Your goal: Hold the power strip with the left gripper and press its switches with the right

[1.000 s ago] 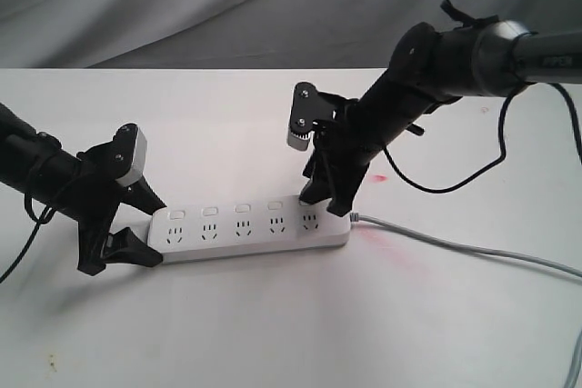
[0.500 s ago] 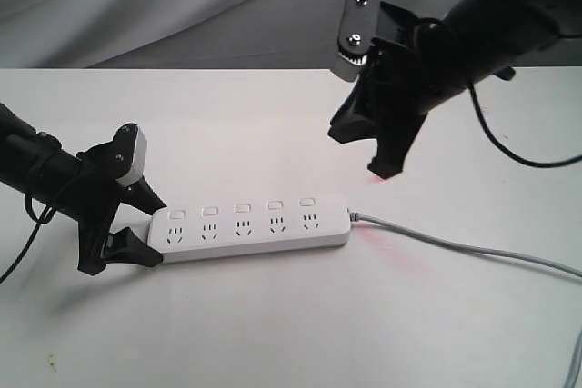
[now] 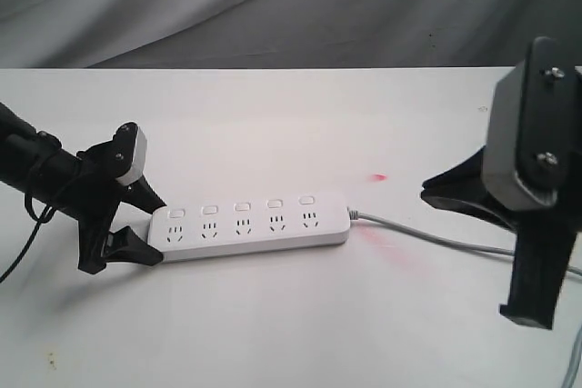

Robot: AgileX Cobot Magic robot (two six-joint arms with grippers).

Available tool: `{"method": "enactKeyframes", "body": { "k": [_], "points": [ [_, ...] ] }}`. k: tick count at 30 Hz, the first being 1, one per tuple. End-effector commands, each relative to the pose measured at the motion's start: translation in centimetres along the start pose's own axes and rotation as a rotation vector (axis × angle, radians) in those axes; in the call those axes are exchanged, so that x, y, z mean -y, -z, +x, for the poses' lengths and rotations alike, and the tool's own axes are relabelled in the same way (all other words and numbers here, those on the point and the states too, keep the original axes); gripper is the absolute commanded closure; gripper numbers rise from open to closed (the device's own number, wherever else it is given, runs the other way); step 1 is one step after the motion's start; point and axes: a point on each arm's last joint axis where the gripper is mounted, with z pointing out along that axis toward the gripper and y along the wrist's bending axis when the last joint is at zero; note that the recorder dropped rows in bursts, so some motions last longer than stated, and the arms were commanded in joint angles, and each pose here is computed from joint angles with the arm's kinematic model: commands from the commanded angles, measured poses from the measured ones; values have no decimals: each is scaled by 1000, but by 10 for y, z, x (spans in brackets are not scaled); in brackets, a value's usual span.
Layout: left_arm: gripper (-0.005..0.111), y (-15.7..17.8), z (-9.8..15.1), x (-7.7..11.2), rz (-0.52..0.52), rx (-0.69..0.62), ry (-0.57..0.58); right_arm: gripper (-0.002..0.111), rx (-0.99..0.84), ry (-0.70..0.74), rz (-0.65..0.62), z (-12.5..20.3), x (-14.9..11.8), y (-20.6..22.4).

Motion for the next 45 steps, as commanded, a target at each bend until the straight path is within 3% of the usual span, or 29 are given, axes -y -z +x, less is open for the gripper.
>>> {"method": "enactKeyframes", "body": {
  "k": [1,8,10,14,24,28,32,37,45],
  "points": [
    [40,1,-2,-2,-15,-4,-10,108,35,13,46,3,-12,17],
    [40,1,-2,-2,-15,-4,-10,108,66,-1,103,4,-12,21],
    [40,1,-2,-2,-15,-4,-10,108,104,-40,179,6,-14,28],
    [40,1,-2,-2,-15,-4,-10,108,243,-277,326,16,-25,44],
    [40,1,-2,-2,-15,-4,-10,108,349,-402,707,67,-71,86],
    [40,1,-2,-2,-15,-4,-10,108,411,-542,718,76,-78,82],
    [40,1,-2,-2,-15,-4,-10,108,403,-559,765,84,-76,79],
    [40,1,-2,-2,-15,-4,-10,108,377,-590,941,113,-75,66],
    [40,1,-2,-2,-15,-4,-10,108,452,-716,944,128,-81,53]
  ]
}}
